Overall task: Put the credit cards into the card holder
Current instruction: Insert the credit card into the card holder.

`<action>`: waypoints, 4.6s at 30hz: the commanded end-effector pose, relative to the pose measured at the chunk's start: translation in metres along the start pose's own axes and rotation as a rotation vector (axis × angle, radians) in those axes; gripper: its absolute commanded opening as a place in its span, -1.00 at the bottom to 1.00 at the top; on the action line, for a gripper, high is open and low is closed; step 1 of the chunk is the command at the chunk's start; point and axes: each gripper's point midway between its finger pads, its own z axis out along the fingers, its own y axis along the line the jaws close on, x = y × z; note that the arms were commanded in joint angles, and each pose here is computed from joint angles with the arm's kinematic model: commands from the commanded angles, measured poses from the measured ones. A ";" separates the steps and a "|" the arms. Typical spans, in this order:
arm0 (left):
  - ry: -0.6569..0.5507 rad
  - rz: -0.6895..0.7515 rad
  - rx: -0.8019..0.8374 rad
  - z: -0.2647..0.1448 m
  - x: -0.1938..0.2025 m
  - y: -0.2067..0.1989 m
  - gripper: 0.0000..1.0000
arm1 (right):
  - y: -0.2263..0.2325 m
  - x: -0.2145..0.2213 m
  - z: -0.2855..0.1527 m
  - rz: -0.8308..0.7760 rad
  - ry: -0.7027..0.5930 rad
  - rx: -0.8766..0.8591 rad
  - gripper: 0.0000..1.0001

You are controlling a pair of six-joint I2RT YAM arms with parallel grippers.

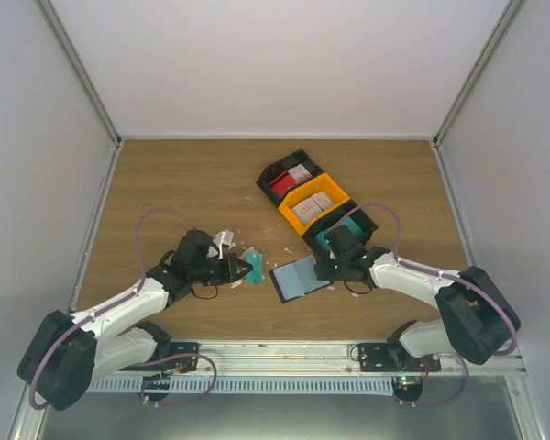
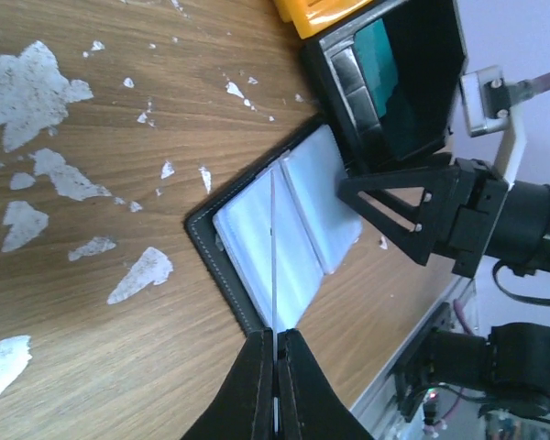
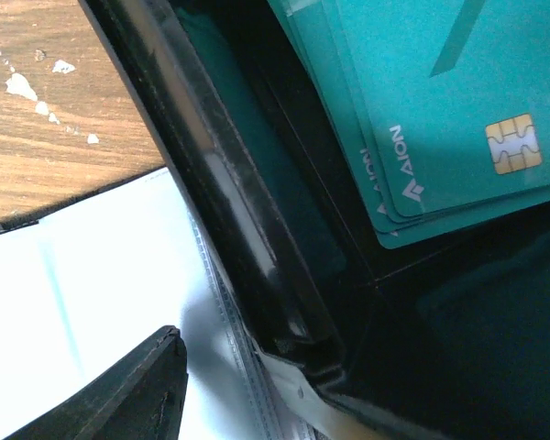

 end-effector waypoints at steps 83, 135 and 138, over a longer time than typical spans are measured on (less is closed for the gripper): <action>-0.108 -0.257 -0.001 0.085 0.040 -0.005 -1.00 | 0.046 0.069 0.006 0.034 0.157 -0.082 -0.37; 0.046 -0.071 0.016 0.104 0.076 -0.018 -0.60 | 0.057 0.064 -0.006 0.046 0.112 -0.174 -0.35; 0.061 -0.039 -0.017 0.097 0.075 -0.021 -0.44 | 0.054 0.064 -0.007 0.045 0.108 -0.160 -0.31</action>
